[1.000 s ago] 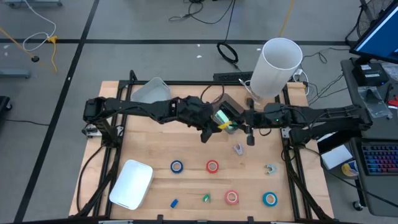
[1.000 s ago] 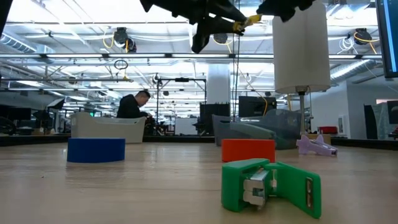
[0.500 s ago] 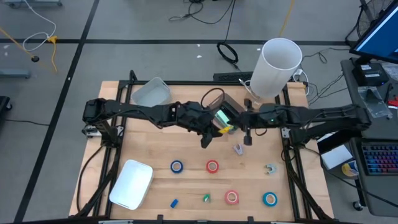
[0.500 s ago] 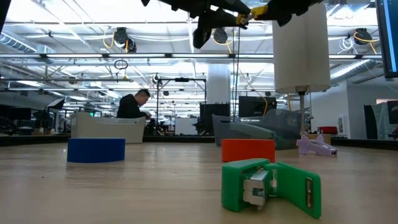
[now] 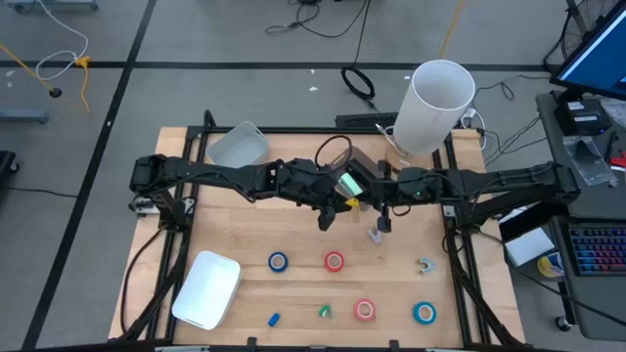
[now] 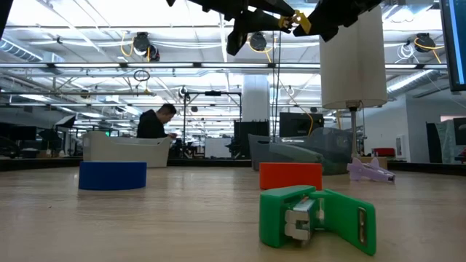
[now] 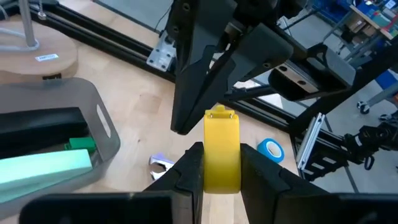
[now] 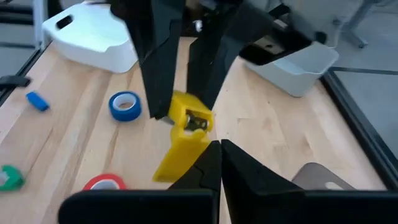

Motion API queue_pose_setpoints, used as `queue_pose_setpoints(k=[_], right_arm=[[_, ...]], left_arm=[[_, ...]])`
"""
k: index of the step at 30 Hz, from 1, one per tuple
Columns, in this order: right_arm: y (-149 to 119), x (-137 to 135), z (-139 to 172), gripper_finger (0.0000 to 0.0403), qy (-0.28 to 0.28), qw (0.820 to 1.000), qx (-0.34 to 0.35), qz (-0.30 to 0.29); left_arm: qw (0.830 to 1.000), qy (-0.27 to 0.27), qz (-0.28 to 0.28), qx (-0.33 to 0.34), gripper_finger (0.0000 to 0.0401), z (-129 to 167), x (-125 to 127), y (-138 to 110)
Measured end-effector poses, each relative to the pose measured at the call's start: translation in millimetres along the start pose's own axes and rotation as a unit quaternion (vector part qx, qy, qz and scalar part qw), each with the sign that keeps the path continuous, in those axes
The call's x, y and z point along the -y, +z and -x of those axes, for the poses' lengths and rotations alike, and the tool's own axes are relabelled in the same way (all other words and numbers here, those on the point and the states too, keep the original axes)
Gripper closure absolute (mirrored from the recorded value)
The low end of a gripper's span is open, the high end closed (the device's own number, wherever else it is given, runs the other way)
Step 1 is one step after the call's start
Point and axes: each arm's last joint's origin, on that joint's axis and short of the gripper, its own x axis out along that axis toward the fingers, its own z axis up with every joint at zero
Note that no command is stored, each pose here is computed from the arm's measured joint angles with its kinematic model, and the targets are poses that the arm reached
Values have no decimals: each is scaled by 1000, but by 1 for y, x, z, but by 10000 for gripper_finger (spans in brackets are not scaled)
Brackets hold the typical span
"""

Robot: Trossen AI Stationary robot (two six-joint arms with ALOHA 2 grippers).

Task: Pick and place Stapler, Stapler remover, tape
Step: Put the small yellow stapler into the black bin

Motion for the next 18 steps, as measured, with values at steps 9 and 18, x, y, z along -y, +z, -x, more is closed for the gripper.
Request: queue_pose_setpoints(k=[9, 18], right_arm=[[6, 3, 21, 402, -2, 999, 34, -11], [2, -5, 53, 392, 67, 995, 39, 65]], left_arm=[[1000, -15, -4, 20, 320, 1, -3, 7], [995, -103, 2, -16, 320, 4, -12, 11]])
